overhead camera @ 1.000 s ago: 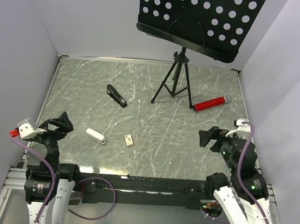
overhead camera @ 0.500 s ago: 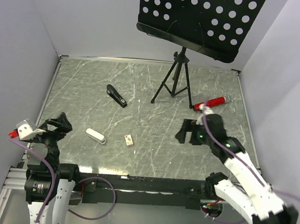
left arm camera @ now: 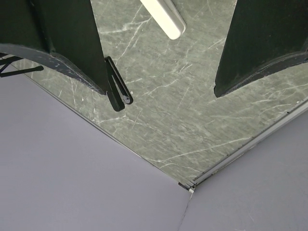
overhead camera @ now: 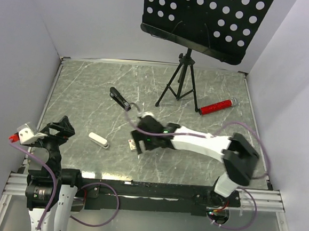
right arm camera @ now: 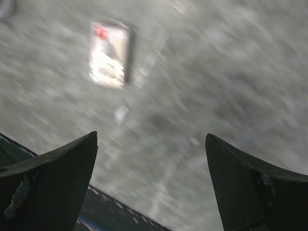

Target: Load the staples into the stapler

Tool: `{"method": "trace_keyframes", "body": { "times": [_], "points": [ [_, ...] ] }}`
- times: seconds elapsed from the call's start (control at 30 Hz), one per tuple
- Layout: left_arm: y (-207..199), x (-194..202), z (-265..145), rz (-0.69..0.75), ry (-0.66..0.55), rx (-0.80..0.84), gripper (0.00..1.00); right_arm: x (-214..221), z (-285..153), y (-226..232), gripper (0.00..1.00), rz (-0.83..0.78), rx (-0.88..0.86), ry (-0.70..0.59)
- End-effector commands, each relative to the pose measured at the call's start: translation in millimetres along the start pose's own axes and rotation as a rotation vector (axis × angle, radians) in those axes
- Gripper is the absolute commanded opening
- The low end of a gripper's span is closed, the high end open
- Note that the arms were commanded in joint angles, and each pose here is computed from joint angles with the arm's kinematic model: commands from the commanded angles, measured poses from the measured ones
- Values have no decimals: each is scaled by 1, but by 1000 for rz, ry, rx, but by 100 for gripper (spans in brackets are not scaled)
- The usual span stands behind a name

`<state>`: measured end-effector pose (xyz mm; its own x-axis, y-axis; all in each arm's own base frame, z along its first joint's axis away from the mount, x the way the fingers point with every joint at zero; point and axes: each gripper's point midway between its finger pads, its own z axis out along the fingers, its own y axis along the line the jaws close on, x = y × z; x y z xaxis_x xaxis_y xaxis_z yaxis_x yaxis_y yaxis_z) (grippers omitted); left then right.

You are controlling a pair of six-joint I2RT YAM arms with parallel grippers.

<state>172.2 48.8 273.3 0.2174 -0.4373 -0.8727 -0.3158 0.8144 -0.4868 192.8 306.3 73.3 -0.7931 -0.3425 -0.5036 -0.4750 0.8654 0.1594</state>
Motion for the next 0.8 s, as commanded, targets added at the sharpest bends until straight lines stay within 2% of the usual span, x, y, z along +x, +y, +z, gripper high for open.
{"method": "trace_keyframes", "body": {
  "times": [0.0, 0.2, 0.47, 0.63, 0.77],
  "points": [
    [-7, -13, -7, -26, -52, 42, 97, -39, 17, 36, 100, -62, 41, -81],
    [-9, -13, -7, -28, -48, 50, 97, -38, 50, 58, 99, -109, 88, -21],
    [-12, -9, -6, -25, -30, 67, 97, -22, 78, 55, 87, -158, 149, 52],
    [-14, -8, -5, -21, -21, 76, 97, -15, 80, 46, 74, -196, 159, 60],
    [-14, -8, -5, -22, -19, 75, 97, -11, 79, 38, 57, -236, 174, 64]
  ]
}}
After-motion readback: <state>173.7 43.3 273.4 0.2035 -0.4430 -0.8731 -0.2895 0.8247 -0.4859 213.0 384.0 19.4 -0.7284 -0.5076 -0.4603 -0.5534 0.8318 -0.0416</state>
